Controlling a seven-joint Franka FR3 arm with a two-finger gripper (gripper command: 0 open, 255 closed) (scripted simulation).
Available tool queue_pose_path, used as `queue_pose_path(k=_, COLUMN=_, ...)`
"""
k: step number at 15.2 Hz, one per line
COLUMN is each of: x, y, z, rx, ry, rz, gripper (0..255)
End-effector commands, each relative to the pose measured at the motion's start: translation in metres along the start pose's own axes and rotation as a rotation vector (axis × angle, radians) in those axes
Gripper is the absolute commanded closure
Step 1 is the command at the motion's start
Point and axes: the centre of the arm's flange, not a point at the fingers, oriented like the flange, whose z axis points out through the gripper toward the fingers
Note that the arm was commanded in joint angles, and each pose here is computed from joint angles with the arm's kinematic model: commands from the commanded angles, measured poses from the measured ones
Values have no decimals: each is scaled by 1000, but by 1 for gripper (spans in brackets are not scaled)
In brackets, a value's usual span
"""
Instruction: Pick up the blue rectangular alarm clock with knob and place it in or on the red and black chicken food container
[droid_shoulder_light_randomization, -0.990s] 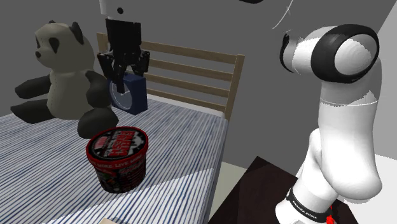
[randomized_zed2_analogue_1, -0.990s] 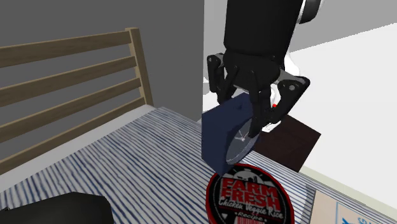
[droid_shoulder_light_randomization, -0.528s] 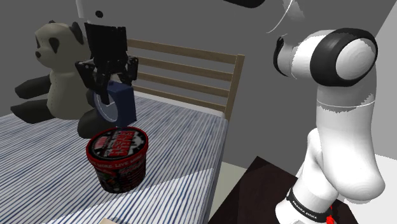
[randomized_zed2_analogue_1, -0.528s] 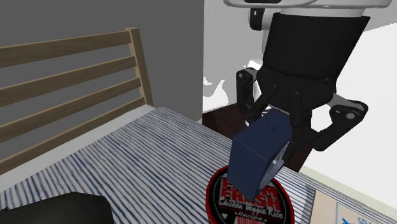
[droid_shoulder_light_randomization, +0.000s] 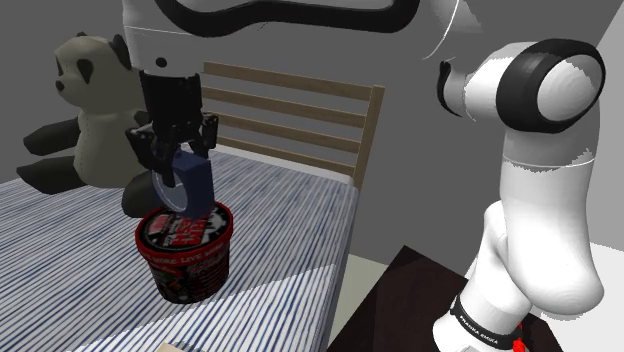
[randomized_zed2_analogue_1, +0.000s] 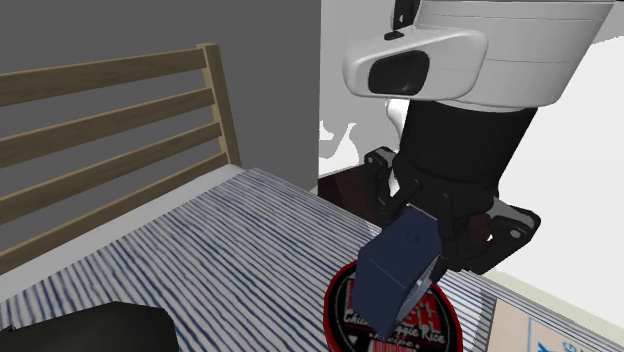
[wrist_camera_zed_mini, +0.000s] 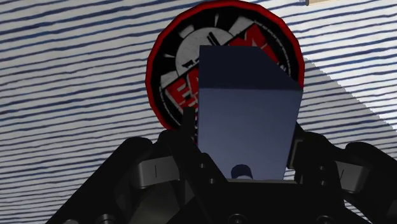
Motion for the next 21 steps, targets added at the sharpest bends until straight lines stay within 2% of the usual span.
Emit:
queue_pose_path(k=1, x=-1, y=0, z=10, rx=0, ry=1, rz=0, gripper=255)
queue_pose_path(k=5, x=-1, y=0, z=32, rx=0, ry=1, rz=0, gripper=255)
queue_pose_path(k=13, x=-1, y=0, z=32, rx=0, ry=1, rz=0, gripper=255)
queue_pose_path(k=14, x=-1, y=0, z=32, rx=0, ry=1, rz=0, gripper=0)
queue_pose_path(k=19, x=-1, y=0, z=32, rx=0, ry=1, rz=0, gripper=0)
queue_pose_path(k=21, x=-1, y=0, z=6, rx=0, ry=1, rz=0, gripper=0)
